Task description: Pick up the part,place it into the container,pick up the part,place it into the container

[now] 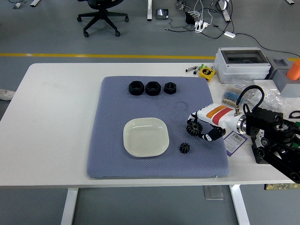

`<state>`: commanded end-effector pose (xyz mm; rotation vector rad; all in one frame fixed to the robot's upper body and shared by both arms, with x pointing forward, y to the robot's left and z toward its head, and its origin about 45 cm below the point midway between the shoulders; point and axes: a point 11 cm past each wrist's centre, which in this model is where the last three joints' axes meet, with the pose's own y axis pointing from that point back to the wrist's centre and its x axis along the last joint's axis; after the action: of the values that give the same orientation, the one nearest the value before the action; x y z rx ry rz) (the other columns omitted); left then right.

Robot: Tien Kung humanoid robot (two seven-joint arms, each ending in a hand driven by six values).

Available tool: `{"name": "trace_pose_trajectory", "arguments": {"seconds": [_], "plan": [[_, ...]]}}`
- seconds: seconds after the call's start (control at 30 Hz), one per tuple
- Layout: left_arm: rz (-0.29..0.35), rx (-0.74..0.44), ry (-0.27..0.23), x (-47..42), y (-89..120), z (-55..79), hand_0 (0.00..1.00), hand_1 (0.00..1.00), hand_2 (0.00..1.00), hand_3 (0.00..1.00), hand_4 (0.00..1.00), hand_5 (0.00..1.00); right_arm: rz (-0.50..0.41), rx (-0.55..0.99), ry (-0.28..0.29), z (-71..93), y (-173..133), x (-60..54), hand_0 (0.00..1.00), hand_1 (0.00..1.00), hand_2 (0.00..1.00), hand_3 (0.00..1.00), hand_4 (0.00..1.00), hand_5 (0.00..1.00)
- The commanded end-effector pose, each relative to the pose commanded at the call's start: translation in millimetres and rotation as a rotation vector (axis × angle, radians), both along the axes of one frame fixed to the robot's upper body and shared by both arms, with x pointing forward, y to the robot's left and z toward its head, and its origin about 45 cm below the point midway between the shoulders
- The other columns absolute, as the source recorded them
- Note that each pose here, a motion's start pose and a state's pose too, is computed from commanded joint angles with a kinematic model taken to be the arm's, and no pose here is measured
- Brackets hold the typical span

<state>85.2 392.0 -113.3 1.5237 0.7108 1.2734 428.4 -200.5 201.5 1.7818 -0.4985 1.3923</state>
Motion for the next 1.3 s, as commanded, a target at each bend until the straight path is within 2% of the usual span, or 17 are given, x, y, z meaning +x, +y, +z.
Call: {"name": "trace_pose_trajectory", "arguments": {"seconds": [0.37, 0.53, 0.6, 0.63, 0.83, 0.87, 1.03, 1.07, 1.23, 1.27, 1.3], "plan": [[0.001, 0.002, -0.001, 0.5, 1.1, 0.4, 0.741, 0.711, 0.647, 0.582, 0.641, 0.617, 0.145, 0.035, -0.061, 32.9, 54.2, -13.1, 0.042, 0.108, 0.256, 0.368, 0.652, 0.007], [0.001, 0.003, 0.0, -0.2, 2.0, 0.5, 0.741, 0.706, 0.646, 0.582, 0.641, 0.618, 0.207, 0.009, -0.038, 37.5, 81.1, -18.0, 0.046, 0.112, 0.255, 0.384, 0.677, 0.002], [0.001, 0.004, 0.0, -0.2, 2.2, 0.6, 0.741, 0.706, 0.646, 0.582, 0.641, 0.618, 0.236, -0.009, -0.036, 39.4, 93.8, -19.3, 0.046, 0.112, 0.255, 0.384, 0.677, 0.002], [0.001, 0.004, 0.0, -0.1, 2.3, 0.6, 0.741, 0.706, 0.646, 0.583, 0.64, 0.617, 0.246, -0.013, -0.037, 40.0, 98.0, -19.9, 0.054, 0.12, 0.261, 0.397, 0.719, 0.02], [-0.001, 0.006, 0.002, -0.1, 3.4, 0.9, 0.741, 0.706, 0.646, 0.583, 0.64, 0.617, 0.295, -0.034, -0.045, 40.9, 120.3, -23.9, 0.054, 0.12, 0.261, 0.397, 0.719, 0.02], [-0.001, 0.007, 0.002, -0.1, 3.7, 1.0, 0.741, 0.706, 0.646, 0.584, 0.64, 0.617, 0.305, -0.039, -0.047, 40.2, 124.5, -25.2, 0.091, 0.162, 0.332, 0.439, 0.689, 0.242], [0.0, 0.009, 0.002, -0.2, 5.1, 1.4, 0.741, 0.706, 0.646, 0.584, 0.64, 0.617, 0.337, -0.071, -0.042, 34.4, 135.7, -30.4, 0.091, 0.162, 0.332, 0.439, 0.689, 0.242], [0.0, 0.01, 0.002, -0.1, 5.2, 1.5, 0.741, 0.697, 0.646, 0.584, 0.641, 0.62, 0.34, -0.077, -0.041, 33.5, 136.5, -30.8, 0.154, 0.256, 0.521, 0.583, 0.834, 0.331], [0.002, 0.012, 0.001, -0.2, 6.7, 1.9, 0.741, 0.697, 0.646, 0.584, 0.641, 0.62, 0.352, -0.106, -0.036, 24.9, 137.9, -32.7, 0.154, 0.256, 0.521, 0.583, 0.834, 0.331], [0.002, 0.012, 0.001, -0.2, 6.8, 1.9, 0.741, 0.697, 0.646, 0.584, 0.641, 0.621, 0.352, -0.104, -0.034, 23.4, 137.7, -32.9, 0.172, 0.276, 0.667, 0.797, 0.998, 0.412], [0.002, 0.013, 0.001, -0.1, 6.9, 2.0, 0.741, 0.697, 0.646, 0.584, 0.641, 0.621, 0.349, -0.103, -0.032, 22.2, 137.3, -32.5, 0.172, 0.276, 0.667, 0.797, 0.998, 0.412]]}}
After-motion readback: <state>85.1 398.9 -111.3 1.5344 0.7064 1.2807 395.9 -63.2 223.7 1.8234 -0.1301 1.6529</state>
